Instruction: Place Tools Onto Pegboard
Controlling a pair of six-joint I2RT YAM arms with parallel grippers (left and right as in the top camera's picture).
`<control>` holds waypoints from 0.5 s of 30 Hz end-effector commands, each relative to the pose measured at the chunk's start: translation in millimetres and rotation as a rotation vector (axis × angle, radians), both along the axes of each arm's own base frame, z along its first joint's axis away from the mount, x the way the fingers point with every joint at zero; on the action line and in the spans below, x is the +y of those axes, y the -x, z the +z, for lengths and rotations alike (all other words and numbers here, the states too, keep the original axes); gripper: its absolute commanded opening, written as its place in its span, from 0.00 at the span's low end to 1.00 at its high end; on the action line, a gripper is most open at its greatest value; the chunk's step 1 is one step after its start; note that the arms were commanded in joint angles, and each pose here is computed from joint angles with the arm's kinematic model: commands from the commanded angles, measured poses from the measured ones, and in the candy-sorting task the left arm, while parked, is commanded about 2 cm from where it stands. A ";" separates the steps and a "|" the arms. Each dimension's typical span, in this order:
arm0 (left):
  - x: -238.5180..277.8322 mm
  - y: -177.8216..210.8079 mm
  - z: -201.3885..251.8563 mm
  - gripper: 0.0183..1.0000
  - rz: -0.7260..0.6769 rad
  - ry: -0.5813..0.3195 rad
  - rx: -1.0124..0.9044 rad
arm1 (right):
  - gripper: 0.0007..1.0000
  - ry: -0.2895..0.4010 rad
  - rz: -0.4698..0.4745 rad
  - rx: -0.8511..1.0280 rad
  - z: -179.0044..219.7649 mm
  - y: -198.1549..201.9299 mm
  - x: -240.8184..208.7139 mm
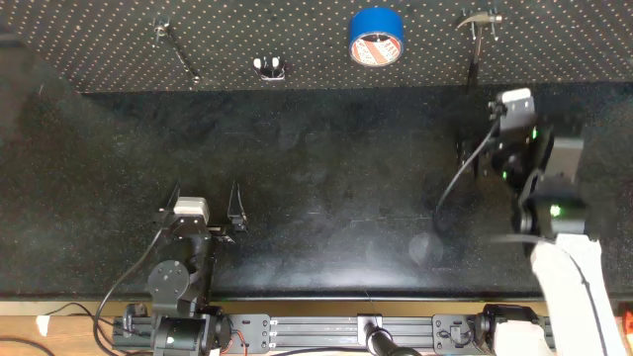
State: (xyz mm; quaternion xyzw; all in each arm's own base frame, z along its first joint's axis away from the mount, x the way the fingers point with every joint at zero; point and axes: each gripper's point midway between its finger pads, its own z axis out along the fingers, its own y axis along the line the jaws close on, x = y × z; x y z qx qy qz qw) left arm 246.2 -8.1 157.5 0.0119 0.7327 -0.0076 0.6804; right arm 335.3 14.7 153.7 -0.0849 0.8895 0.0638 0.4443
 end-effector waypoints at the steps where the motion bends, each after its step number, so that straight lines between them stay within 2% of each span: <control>1: -1.2 0.4 -1.5 1.00 -0.006 -0.016 0.002 | 0.98 0.009 0.001 -0.118 -34.5 45.8 5.3; 5: -1.2 0.4 -1.5 1.00 -0.006 -0.016 0.003 | 0.98 0.013 0.024 -0.324 -40.2 70.2 11.7; 11: -1.2 0.4 -1.5 1.00 -0.006 -0.016 0.003 | 0.97 0.032 0.033 -0.560 -1.1 80.6 14.6; 13: -1.2 0.4 -1.5 1.00 -0.006 -0.016 0.003 | 0.98 0.028 0.052 -0.578 2.6 84.2 19.7; 14: -1.2 0.4 -1.5 1.00 -0.006 -0.016 0.002 | 0.98 -0.016 0.038 -0.569 2.1 87.6 22.1; 15: -1.2 0.4 -1.5 1.00 -0.006 -0.016 0.003 | 0.98 -0.089 -0.037 -0.557 3.1 88.7 16.3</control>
